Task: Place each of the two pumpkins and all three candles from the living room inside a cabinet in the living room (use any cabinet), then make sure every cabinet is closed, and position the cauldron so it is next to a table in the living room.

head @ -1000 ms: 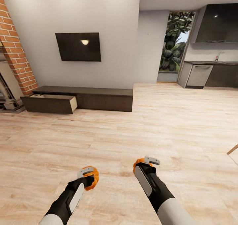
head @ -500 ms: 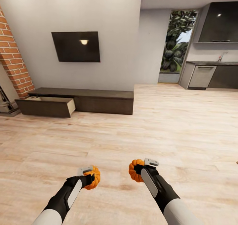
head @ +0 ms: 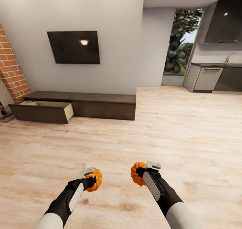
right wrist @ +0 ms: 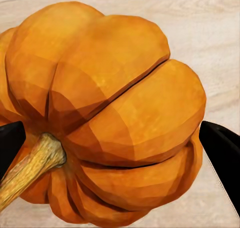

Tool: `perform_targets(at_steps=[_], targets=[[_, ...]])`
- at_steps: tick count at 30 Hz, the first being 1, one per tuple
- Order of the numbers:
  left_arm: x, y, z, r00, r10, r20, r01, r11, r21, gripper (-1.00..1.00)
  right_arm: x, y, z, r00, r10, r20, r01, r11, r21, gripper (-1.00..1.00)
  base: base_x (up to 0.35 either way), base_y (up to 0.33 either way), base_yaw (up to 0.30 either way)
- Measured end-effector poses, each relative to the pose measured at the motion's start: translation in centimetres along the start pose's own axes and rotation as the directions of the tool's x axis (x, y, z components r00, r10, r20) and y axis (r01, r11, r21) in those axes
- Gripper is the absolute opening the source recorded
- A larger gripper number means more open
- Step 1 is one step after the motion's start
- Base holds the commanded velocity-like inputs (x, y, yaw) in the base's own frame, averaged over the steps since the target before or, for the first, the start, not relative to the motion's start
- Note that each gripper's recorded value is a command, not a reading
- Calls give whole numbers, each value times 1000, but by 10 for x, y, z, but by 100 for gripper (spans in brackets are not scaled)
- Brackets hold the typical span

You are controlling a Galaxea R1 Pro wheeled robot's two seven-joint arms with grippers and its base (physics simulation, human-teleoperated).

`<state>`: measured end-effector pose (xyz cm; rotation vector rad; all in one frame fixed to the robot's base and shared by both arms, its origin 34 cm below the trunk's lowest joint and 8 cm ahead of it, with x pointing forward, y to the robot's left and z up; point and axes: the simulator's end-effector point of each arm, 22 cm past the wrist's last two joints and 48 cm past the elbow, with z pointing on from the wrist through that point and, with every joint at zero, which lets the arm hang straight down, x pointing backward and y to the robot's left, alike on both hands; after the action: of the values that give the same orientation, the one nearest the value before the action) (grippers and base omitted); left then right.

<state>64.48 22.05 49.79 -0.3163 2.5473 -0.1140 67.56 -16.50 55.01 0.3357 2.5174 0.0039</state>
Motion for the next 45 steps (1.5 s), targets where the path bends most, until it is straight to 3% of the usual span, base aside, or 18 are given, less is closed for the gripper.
perform_targets(at_steps=[6,19,45], targets=[[0,-3,0,1000,3,1,-3,1000,4,-100,-1,0,0,1000,3,6,-3,1000,-1,-100,307,-44,94],[1,-6,0,1000,6,0,-6,1000,7,-100,0,2,0,1000,2,4,-2,1000,-2,-100,69,-1,281],[1,-6,0,1000,6,0,-6,1000,8,-100,0,6,-1,1000,-7,7,7,1000,-5,-100,321,0,289]])
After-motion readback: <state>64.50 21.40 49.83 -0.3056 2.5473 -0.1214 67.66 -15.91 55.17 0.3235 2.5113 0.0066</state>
